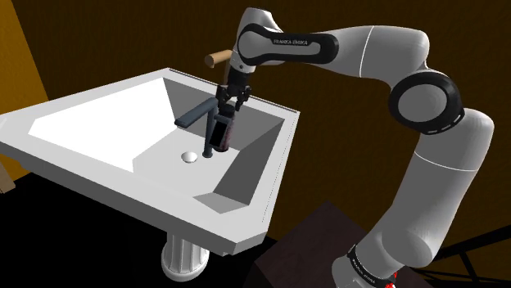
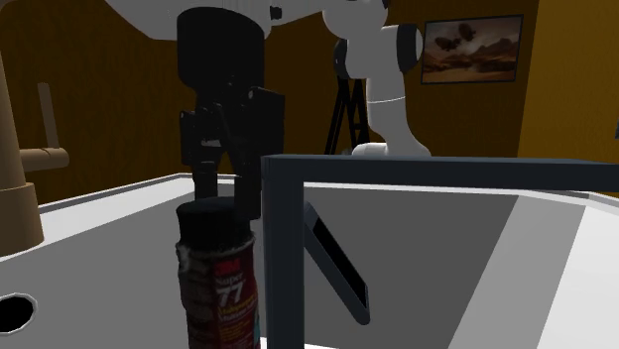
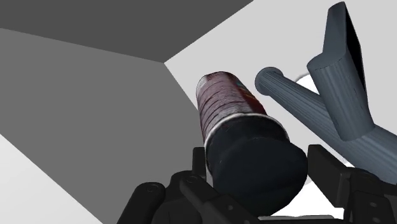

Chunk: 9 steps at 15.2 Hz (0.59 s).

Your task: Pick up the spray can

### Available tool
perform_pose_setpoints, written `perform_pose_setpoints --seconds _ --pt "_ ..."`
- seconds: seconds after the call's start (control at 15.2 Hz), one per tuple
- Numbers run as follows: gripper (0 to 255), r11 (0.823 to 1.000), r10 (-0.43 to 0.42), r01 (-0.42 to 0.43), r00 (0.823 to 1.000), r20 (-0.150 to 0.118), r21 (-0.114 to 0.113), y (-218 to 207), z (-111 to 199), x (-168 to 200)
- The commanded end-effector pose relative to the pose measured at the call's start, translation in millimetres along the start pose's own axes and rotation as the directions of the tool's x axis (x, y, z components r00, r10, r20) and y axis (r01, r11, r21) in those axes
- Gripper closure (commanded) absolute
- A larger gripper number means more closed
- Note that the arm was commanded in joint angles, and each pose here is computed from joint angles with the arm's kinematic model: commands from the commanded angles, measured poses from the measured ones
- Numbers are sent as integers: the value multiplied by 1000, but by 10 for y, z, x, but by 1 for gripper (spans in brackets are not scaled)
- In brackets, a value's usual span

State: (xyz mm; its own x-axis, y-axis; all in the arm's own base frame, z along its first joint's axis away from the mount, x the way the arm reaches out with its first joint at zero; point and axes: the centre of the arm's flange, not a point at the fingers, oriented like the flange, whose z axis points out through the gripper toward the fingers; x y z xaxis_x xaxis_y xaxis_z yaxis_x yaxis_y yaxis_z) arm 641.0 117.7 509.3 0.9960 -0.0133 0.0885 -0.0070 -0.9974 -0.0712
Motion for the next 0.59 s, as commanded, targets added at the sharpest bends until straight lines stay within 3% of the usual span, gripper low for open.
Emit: perform_pose_setpoints --seconds 0.0,0.53 --pt "255 1000 -7 7 1000 27 -1 -43 71 -52" --pt "255 1000 -7 7 1000 27 -1 -73 -348 -15"
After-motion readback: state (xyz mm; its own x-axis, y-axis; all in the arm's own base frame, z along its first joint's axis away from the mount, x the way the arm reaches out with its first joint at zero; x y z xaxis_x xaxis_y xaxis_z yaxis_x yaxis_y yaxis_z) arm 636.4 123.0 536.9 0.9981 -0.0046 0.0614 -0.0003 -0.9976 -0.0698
